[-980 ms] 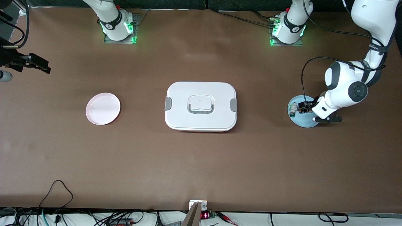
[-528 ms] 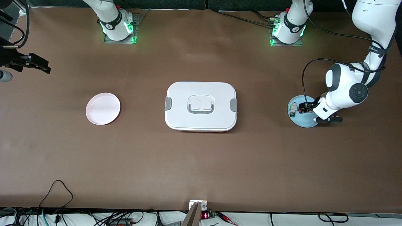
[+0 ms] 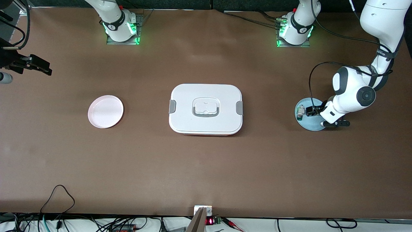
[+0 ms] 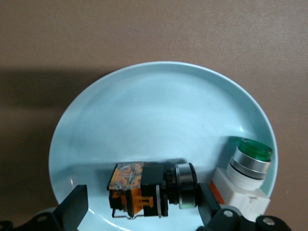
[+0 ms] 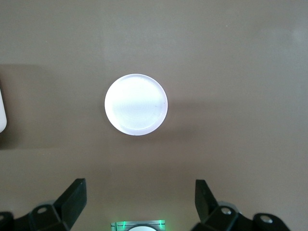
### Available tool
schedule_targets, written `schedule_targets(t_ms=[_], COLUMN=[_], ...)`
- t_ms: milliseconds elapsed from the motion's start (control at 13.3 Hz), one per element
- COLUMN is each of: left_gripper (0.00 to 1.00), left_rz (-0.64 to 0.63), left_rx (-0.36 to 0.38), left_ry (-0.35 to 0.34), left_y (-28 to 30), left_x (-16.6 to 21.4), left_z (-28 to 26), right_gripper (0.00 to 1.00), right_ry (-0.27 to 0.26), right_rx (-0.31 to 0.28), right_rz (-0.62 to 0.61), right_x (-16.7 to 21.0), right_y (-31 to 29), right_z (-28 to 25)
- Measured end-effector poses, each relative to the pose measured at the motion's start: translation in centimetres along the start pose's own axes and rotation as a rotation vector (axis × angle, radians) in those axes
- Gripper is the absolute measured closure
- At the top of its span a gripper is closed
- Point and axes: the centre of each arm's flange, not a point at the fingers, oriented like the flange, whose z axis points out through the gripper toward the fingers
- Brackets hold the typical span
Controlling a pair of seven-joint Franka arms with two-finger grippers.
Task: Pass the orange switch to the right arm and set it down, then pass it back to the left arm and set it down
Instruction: 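Close the left gripper on the orange switch, then lift the switch with the left gripper while the right gripper reaches in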
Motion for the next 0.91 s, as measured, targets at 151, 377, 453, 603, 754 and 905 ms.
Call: schedule_targets(t_ms=[151,377,453,603,754,905], left_gripper=[0.04,0.24,0.28,0.28,0.28,0.28], left_rz=[-0.003,-0.003,0.001,0.038,0.081,0.118], left_rx=[-0.002,-0.002,-0.002,-0.002,-0.002,-0.002], left_ry=[-0.001,0.000,0.001,0.002,0.002,-0.029], left_y=[-0.17,-0.15,-0.16,-0.16,-0.18,-0.09], left_x=[0.02,0.04,0.05,0.06,0.11,0.10], left_z=[0.36,0.36,0.31,0.30,0.22,-0.26], right_gripper=[0.00,0.00,0.00,0.00,0.00,0.00], right_ry=[0.000,0.000,0.000,0.000,0.000,0.000], right_rx=[0.000,0.000,0.000,0.000,0.000,0.000], right_rz=[0.000,0.000,0.000,0.000,0.000,0.000], right_x=[0.00,0.00,0.00,0.00,0.00,0.00], right_y=[0.00,0.00,0.00,0.00,0.00,-0.01], right_z=[0.00,0.00,0.00,0.00,0.00,0.00])
